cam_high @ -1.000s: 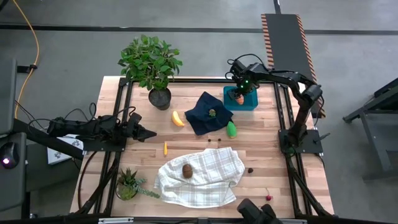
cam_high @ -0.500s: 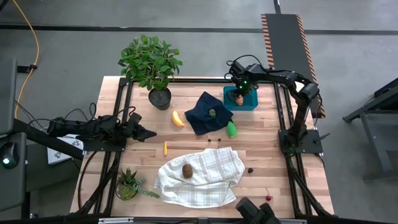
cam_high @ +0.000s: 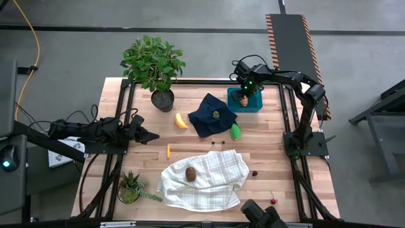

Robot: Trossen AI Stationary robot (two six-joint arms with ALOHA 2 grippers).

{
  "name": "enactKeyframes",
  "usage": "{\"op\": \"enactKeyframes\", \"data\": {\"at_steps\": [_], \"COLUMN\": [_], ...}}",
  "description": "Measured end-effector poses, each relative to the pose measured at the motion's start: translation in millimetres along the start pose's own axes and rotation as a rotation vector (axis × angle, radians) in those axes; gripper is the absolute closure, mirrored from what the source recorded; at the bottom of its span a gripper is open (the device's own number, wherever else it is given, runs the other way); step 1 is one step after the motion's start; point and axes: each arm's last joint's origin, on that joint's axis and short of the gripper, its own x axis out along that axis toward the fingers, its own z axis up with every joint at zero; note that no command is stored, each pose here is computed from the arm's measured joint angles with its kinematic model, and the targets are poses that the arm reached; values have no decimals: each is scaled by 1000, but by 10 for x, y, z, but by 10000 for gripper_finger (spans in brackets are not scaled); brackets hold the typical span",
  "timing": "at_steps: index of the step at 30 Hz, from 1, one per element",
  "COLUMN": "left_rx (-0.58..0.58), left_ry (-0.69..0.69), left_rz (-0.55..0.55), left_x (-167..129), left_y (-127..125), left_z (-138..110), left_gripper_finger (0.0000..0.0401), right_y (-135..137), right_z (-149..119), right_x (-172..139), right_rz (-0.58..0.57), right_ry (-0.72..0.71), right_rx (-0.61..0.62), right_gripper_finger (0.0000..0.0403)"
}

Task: Pick and placing Produce into tupperware
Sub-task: Put the yellow durian into the blue bin, then put the green corn into the blue bin

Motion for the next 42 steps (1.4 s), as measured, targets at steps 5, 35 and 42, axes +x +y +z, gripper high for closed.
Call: {"op": "enactKeyframes", "data": {"at_steps": [5, 35, 42], "left_rx": [16, 19, 19], "left_ry": [0, 4, 4], "left_rz": [0, 0, -1], "left_x": [0, 0, 0], "left_y": [0, 0, -1], "left_z": [0, -1, -1], "left_gripper_finger": [361, 361, 361], "right_y": [1, 150, 310], "right_z": [0, 308, 270], "right_x": [0, -557, -831], "right_rz": [2, 67, 63], "right_ry": [1, -96, -42], "right_rx": [-1, 16, -11], "right_gripper_finger": [206, 171, 171]}}
